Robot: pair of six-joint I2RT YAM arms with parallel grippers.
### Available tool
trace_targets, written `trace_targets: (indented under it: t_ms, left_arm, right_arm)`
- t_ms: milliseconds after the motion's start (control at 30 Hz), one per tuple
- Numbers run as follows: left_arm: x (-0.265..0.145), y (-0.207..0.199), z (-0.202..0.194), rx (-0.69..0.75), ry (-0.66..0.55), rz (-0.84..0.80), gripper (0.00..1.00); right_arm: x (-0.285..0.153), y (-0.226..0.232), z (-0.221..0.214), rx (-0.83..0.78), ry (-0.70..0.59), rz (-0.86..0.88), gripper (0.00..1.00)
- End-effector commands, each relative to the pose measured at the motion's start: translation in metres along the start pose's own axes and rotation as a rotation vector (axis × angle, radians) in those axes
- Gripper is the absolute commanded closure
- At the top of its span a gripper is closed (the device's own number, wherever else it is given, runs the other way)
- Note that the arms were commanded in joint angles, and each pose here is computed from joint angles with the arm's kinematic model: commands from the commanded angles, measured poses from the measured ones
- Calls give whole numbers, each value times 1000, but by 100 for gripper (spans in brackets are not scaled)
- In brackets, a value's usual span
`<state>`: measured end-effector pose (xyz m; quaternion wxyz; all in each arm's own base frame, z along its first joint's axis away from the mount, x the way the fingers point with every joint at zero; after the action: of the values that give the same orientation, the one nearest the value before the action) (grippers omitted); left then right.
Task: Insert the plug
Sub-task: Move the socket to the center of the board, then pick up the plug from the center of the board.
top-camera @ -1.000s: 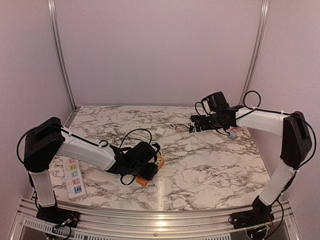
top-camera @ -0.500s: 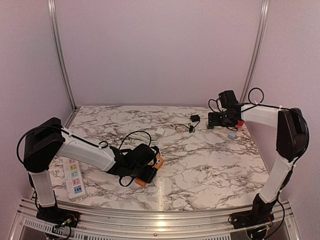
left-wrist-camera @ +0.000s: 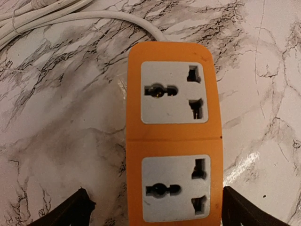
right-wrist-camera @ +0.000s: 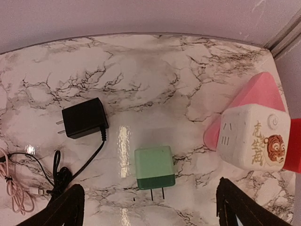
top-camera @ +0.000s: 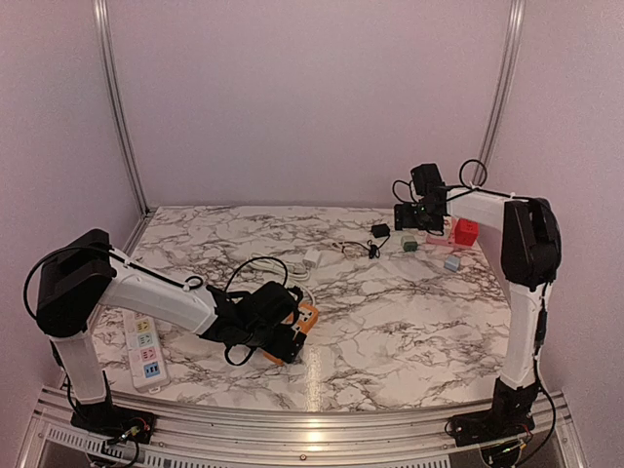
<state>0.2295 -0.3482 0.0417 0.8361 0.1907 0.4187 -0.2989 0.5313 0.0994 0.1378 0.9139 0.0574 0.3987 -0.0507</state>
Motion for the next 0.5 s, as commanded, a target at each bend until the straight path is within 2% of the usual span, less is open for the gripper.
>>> trace_targets:
  t_ms: [0, 233, 467]
  left_arm:
    - [-17, 6, -5, -26, 4, 10, 1]
    - [-37, 18, 4, -70, -59, 59, 1]
    - [-58, 37, 10, -124, -133, 141, 1]
  right_arm:
    - [23, 10, 9, -4, 10, 22, 9]
    - [51, 34, 15, 12, 16, 125, 10]
    - [75, 53, 1, -4, 61, 234, 12]
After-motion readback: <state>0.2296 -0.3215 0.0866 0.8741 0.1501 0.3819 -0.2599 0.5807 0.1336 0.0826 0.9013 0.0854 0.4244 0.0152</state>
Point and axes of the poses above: each gripper's point midway between its finger pads, its own x axis out along the fingers, its own y axis along the line the jaws close on, z = x × y, the point moved 3 cm from there along -x, back along the fingers, and after that the axes turned 8 degrees about x, right-handed, at the moved point
